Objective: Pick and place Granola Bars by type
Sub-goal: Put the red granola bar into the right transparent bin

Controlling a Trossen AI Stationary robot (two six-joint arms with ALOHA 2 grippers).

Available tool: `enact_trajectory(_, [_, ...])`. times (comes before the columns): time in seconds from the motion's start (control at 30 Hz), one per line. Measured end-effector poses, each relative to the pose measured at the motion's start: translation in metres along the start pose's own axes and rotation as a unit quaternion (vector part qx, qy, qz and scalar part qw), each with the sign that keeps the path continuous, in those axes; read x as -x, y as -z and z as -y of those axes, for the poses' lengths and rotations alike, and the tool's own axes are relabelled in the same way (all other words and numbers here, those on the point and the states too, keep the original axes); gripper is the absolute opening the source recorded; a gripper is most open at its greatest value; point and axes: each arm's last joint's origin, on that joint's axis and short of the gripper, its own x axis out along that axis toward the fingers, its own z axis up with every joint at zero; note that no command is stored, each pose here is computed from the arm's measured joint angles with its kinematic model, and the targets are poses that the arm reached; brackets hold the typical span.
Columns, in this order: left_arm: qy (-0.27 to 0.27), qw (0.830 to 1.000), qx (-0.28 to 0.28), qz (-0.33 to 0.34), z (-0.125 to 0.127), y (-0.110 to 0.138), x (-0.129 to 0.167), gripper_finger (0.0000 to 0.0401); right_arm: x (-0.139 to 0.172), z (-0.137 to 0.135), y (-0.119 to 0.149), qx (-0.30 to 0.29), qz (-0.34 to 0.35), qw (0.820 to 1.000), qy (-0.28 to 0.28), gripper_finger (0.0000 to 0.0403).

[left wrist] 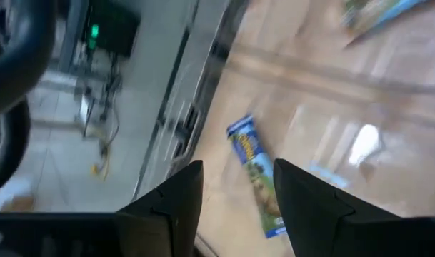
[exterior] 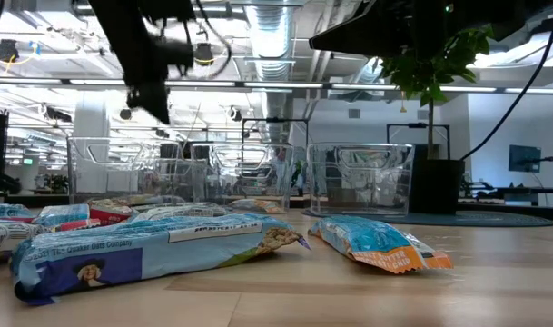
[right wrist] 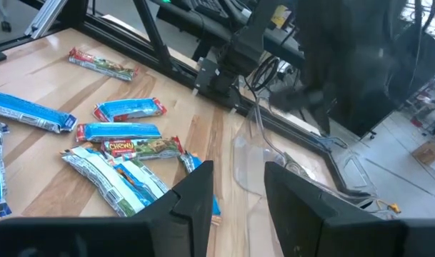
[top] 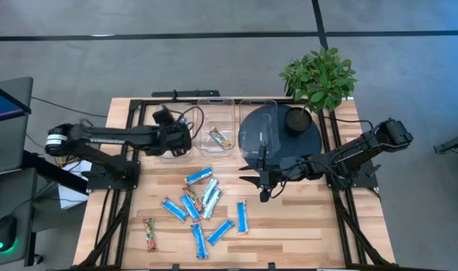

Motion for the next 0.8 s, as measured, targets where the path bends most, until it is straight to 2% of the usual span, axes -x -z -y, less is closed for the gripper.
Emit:
enact_trajectory(0.07, [0.050,0.998,-0.001,0.036,0.002,0.000,0.020,0.0167,0.000,0.000,0.000,-0.003,0.000,1.000,0.000,0.0118])
enact_trajectory(0.13, [0.126,0.990,-0.007,0.069,0.006,0.003,0.037,0.0167,0.000,0.000,0.000,-0.003,0.000,1.000,0.000,0.0118])
enact_trajectory(0.27, [0.286,0.950,-0.038,0.119,0.019,0.009,0.066,0.0167,0.000,0.000,0.000,-0.006,0.000,1.000,0.000,0.0118])
enact_trajectory(0.37, [0.353,0.919,-0.058,0.166,0.037,0.009,0.080,0.0167,0.000,0.000,0.000,-0.008,0.001,1.000,0.000,0.0118])
enact_trajectory(0.47, [0.385,0.894,-0.089,0.209,0.058,0.011,0.088,0.0167,0.000,0.000,-0.001,-0.010,0.004,1.000,0.002,0.0118])
enact_trajectory(0.6, [0.399,0.877,-0.121,0.239,0.082,0.011,0.093,0.0167,0.000,0.000,-0.001,-0.013,0.004,1.000,0.001,0.0118])
enact_trajectory(0.8, [0.394,0.877,-0.170,0.217,0.113,0.019,0.093,0.0167,-0.007,-0.004,0.008,-0.075,-0.015,0.997,-0.005,0.0118])
